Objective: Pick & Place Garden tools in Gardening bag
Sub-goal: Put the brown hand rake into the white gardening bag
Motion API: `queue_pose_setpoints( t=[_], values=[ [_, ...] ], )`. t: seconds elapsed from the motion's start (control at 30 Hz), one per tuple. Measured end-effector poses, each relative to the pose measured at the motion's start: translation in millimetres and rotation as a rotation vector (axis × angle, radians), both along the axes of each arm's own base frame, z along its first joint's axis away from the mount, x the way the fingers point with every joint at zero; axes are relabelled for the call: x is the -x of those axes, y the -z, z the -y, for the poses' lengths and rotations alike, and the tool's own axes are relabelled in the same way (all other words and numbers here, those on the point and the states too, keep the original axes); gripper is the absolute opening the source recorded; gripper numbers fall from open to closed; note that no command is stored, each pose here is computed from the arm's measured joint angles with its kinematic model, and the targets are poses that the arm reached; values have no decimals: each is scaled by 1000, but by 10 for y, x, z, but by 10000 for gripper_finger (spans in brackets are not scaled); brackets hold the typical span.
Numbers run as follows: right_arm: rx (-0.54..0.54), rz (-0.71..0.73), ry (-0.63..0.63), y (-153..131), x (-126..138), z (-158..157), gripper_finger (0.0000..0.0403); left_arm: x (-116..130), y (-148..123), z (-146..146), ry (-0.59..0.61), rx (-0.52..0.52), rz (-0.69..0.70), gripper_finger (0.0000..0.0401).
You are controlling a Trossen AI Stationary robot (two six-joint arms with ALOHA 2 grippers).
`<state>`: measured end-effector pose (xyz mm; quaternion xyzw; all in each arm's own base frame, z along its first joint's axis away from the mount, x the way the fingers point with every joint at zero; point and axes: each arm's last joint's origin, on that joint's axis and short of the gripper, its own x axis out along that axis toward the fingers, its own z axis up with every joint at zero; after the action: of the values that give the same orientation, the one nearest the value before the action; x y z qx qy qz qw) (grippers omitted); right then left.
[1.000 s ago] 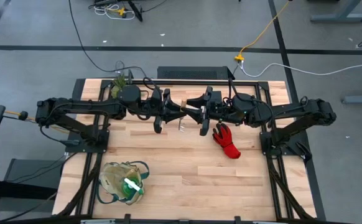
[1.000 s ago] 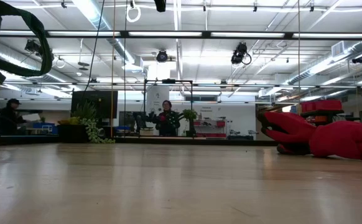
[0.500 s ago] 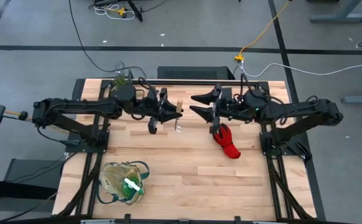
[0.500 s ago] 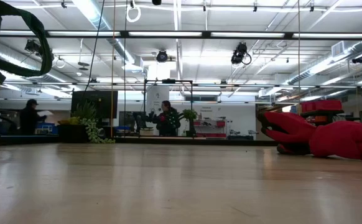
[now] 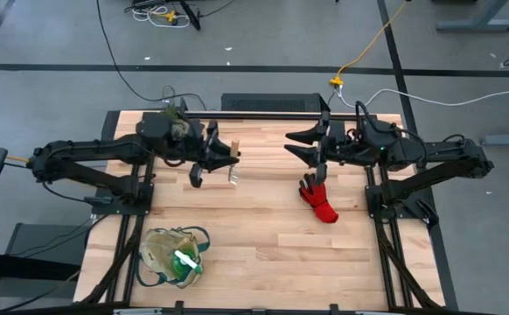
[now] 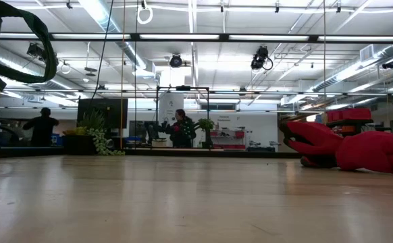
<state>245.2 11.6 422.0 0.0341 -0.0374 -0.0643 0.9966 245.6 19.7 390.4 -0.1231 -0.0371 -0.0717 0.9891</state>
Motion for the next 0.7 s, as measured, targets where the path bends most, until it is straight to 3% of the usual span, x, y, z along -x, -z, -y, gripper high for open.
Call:
queue_pose_setpoints(
  t=[0.2, 0.7],
  values=[
    [29, -11, 2, 1, 13, 1, 107, 212, -99, 23, -5, -47, 12, 79],
    [8, -46, 14, 43, -1, 4, 8, 601, -198, 74, 24, -51, -9, 80]
  ],
)
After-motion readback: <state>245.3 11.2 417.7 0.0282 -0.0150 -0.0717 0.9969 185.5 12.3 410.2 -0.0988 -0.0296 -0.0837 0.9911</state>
